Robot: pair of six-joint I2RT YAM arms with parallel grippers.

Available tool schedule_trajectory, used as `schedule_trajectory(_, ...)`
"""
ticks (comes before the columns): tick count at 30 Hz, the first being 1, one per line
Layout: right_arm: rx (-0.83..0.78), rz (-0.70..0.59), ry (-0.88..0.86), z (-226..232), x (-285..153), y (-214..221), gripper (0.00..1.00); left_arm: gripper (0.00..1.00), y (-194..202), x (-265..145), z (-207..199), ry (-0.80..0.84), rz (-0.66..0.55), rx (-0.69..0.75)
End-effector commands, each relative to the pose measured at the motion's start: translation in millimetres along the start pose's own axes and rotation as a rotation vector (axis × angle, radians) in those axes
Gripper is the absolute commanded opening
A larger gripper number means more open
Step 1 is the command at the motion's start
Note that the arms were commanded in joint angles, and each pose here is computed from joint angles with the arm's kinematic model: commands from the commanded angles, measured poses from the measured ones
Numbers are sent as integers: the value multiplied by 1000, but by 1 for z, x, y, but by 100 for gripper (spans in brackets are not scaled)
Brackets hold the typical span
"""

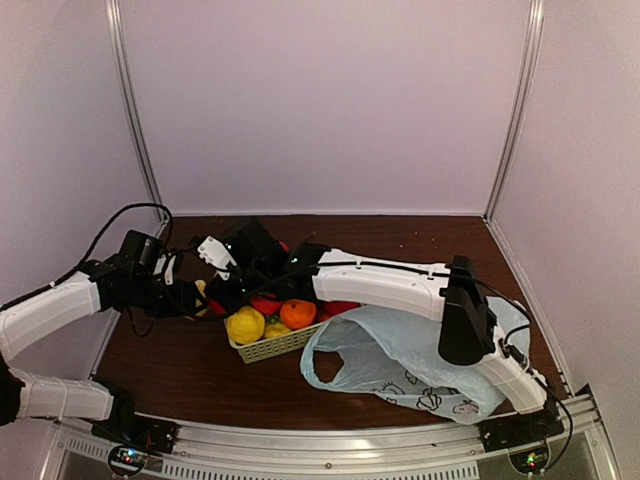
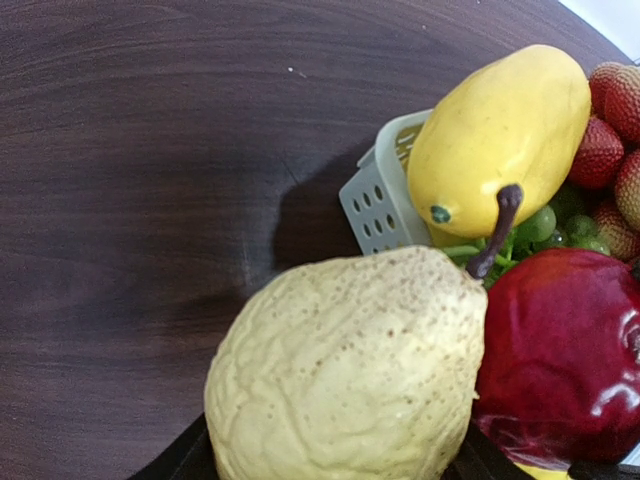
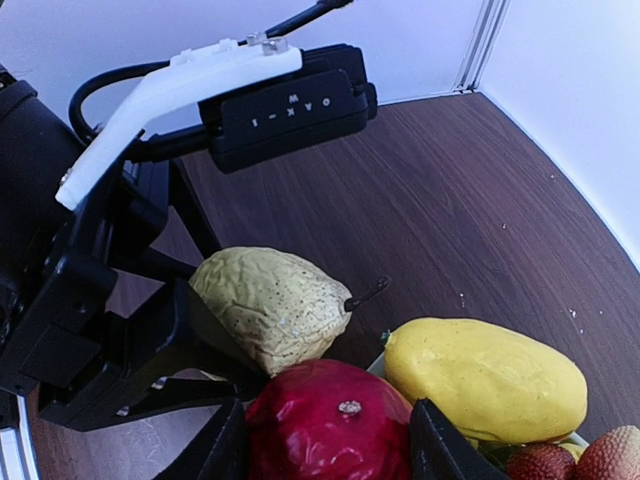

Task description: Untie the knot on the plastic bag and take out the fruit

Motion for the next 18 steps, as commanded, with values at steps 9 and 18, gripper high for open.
schedule_trajectory(9,-196,-2,96,1,-17,-15,50,55,-6,-10,2,-22,-50,-34)
schedule_trajectory(18,-331,-1,105,13,-20,-17,48,55,-4,-13,4,-33,-56,-37)
Point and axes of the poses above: each gripper's point midway between its finger pads, its own x axis out along the fingers, its own z axis along the line the jaws close on, y = z × x, the point moved 6 cm from there along -x, back along the fingers
